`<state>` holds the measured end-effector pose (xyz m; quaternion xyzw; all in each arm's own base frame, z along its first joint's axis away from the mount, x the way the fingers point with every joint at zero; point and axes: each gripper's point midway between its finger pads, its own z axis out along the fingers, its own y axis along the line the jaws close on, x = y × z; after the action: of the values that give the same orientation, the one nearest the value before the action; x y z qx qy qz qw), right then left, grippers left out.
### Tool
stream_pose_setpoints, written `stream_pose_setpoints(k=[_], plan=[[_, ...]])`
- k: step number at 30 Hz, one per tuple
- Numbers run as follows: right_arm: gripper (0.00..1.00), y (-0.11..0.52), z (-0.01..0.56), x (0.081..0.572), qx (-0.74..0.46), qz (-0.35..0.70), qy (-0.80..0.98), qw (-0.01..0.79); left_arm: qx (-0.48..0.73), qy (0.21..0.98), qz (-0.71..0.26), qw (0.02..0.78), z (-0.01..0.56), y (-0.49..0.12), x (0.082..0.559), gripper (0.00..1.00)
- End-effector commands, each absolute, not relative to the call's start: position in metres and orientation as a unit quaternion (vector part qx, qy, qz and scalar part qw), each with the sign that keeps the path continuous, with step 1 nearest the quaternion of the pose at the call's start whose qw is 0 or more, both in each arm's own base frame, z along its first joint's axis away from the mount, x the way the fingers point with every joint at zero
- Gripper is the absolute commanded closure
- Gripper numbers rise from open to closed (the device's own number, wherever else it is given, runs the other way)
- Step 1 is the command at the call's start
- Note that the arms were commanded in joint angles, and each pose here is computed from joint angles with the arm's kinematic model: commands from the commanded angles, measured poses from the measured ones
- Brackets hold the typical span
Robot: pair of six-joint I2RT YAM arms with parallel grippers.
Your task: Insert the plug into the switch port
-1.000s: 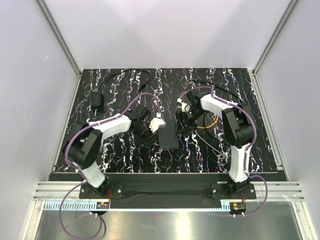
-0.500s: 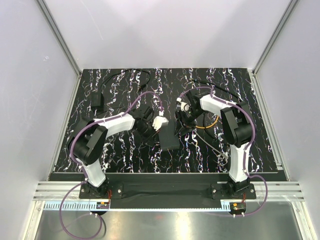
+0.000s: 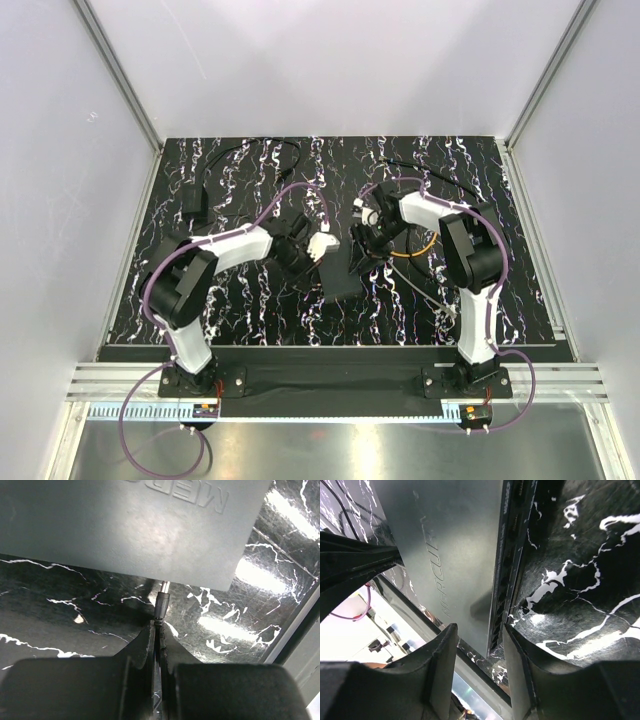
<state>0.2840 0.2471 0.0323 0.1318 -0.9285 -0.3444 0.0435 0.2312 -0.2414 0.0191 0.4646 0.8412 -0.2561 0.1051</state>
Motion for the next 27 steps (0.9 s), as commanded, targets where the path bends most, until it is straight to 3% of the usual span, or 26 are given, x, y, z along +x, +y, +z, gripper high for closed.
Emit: stream_pose_setpoints(k=[1,8,15,27], plan=[[0.52,0.252,0.060,0.285,0.146,-0.377,-0.914,0.008,0.474,0.828,-0.274,0.122,0.029,-0.244,0.223,1.00],[0.54,0.273,0.137,0.280,0.173,-0.488,-0.855,-0.042,0.472,0.793,-0.313,0.223,0.082,-0.257,0.232,1.00],[0.53,0.296,0.175,0.279,0.146,-0.576,-0.805,-0.008,0.440,0.762,-0.355,0.318,0.136,-0.273,0.237,1.00],[0.52,0.320,0.181,0.254,0.181,-0.587,-0.789,0.019,0.413,0.759,-0.379,0.332,0.158,-0.280,0.237,1.00]])
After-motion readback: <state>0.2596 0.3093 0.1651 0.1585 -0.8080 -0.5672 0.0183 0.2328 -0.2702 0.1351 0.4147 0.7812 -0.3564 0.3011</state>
